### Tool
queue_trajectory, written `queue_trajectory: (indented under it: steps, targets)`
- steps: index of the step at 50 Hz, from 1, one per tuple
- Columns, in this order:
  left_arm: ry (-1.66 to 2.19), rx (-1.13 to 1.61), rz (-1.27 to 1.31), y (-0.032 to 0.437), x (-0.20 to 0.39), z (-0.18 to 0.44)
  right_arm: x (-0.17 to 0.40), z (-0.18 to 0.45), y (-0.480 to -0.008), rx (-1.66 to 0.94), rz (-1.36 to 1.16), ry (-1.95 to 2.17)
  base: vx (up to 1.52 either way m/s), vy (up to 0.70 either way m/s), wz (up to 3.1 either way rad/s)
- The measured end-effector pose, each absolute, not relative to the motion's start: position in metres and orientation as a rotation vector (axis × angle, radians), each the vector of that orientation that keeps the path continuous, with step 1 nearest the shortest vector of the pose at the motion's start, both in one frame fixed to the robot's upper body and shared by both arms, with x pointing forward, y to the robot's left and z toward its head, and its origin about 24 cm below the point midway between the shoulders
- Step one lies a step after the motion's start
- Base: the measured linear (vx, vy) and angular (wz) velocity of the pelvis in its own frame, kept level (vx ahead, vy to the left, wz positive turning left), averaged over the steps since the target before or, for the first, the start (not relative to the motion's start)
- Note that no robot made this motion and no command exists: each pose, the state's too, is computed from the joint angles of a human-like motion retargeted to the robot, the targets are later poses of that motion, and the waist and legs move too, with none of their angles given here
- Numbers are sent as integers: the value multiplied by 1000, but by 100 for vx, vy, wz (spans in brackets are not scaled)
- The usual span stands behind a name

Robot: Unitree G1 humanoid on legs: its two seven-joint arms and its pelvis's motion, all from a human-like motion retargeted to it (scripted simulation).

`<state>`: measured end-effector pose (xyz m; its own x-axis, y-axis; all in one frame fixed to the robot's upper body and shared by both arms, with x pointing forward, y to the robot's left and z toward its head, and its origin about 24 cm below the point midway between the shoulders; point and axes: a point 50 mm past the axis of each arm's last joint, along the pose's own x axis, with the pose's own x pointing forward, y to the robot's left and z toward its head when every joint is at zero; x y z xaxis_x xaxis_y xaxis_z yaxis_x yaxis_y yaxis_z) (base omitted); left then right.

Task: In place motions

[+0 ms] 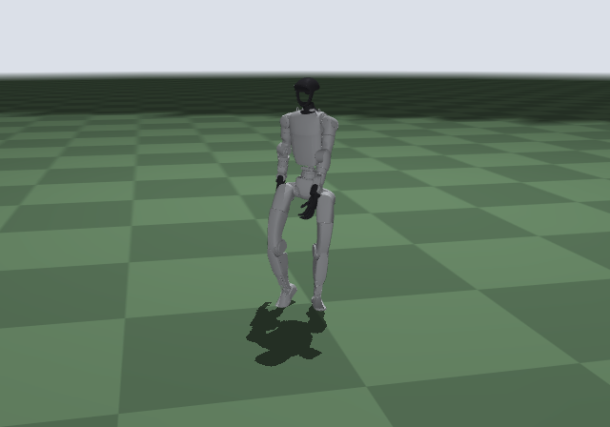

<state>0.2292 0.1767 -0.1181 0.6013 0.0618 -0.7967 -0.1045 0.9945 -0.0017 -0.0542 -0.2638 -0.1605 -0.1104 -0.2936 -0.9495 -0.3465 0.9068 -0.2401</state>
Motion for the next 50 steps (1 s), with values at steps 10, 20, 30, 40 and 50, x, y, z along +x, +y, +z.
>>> queue_trajectory:
  steps: [10, 20, 30, 40, 50]
  targets:
    - [1274, -68, 108, 188, 122, -164, 38, -173, -226, -447, 199, 1507, 1, -17, -17]
    - [1592, -37, 187, 218, 12, -174, 135, -161, -175, -500, 410, 1271, -11, -21, 19]
    - [1910, -34, -3, 220, -107, -157, 191, -140, -136, -440, 526, 1084, -13, -14, 19]
    - [2137, -116, -178, 193, -185, -130, 260, -96, -111, -359, 532, 835, -13, -7, -18]
    - [2131, -157, -322, 174, -191, -128, 301, -56, -85, -391, 580, 635, -7, -6, -82]
